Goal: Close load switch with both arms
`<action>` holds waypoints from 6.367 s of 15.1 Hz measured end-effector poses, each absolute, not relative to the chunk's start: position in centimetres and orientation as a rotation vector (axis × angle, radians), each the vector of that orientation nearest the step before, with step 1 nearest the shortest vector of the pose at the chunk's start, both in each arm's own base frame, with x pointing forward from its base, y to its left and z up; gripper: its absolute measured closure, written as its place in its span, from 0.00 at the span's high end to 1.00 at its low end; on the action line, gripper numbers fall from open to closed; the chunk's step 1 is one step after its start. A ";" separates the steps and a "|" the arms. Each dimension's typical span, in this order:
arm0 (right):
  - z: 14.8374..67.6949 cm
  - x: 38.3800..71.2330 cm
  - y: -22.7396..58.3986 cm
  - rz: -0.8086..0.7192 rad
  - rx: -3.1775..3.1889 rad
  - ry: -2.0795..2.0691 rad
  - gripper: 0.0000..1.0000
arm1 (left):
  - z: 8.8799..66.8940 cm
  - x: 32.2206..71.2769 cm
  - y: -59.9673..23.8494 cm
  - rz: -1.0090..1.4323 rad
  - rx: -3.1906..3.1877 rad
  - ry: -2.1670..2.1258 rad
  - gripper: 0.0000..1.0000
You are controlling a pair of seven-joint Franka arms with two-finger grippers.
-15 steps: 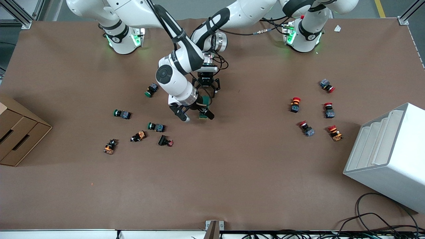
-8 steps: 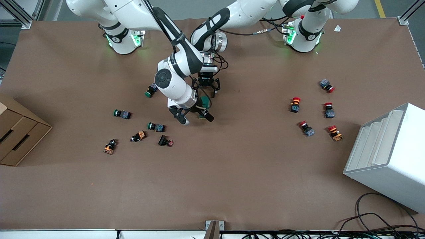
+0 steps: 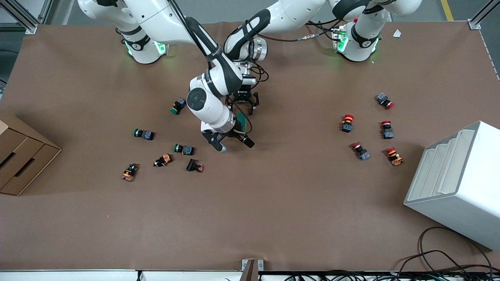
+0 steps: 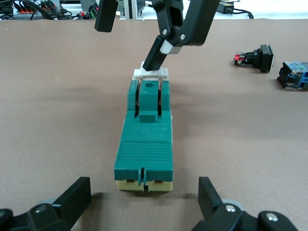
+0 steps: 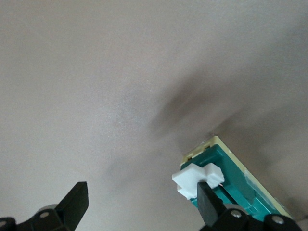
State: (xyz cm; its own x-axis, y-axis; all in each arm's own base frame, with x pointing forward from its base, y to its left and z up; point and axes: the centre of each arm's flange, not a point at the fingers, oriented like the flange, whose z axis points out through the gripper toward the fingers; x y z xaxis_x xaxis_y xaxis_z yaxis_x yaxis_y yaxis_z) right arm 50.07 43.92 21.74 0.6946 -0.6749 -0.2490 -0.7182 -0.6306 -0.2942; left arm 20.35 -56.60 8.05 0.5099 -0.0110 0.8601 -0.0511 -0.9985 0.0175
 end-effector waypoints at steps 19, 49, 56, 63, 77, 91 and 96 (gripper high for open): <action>28.9 60.9 26.7 0.242 -2.832 0.643 1.00 | 8.6 20.4 -57.2 1.510 2.743 -0.033 0.98; 56.7 63.6 -3.6 0.373 -3.106 0.080 1.00 | 51.8 57.9 -31.7 0.323 3.092 0.606 1.00; 60.1 61.8 -4.6 0.318 -3.067 0.093 1.00 | 57.8 59.7 -17.2 0.208 3.168 0.335 1.00; 62.7 58.2 -3.4 0.268 -3.123 0.056 1.00 | 62.6 57.5 -6.5 0.092 3.151 0.048 1.00; 66.3 51.3 -2.0 0.123 -3.122 0.011 1.00 | 66.0 50.7 -4.4 -0.022 3.091 -0.152 1.00; 66.0 51.2 -2.1 0.118 -3.127 0.016 1.00 | 65.9 50.4 -5.5 -0.027 3.146 -0.095 1.00; 66.0 51.2 -2.2 0.119 -3.126 0.018 1.00 | 66.1 50.4 -5.9 -0.021 3.152 -0.074 1.00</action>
State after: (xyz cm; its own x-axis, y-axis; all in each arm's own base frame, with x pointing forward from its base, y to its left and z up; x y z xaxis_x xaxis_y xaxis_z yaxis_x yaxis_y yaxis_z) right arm 51.17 -2.19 66.04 0.9970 -0.0112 -0.0761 -0.0122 -0.9998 -0.0131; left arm 50.36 -5.86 66.10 0.9988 -0.0466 -0.0133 -0.0468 -0.9988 -0.0112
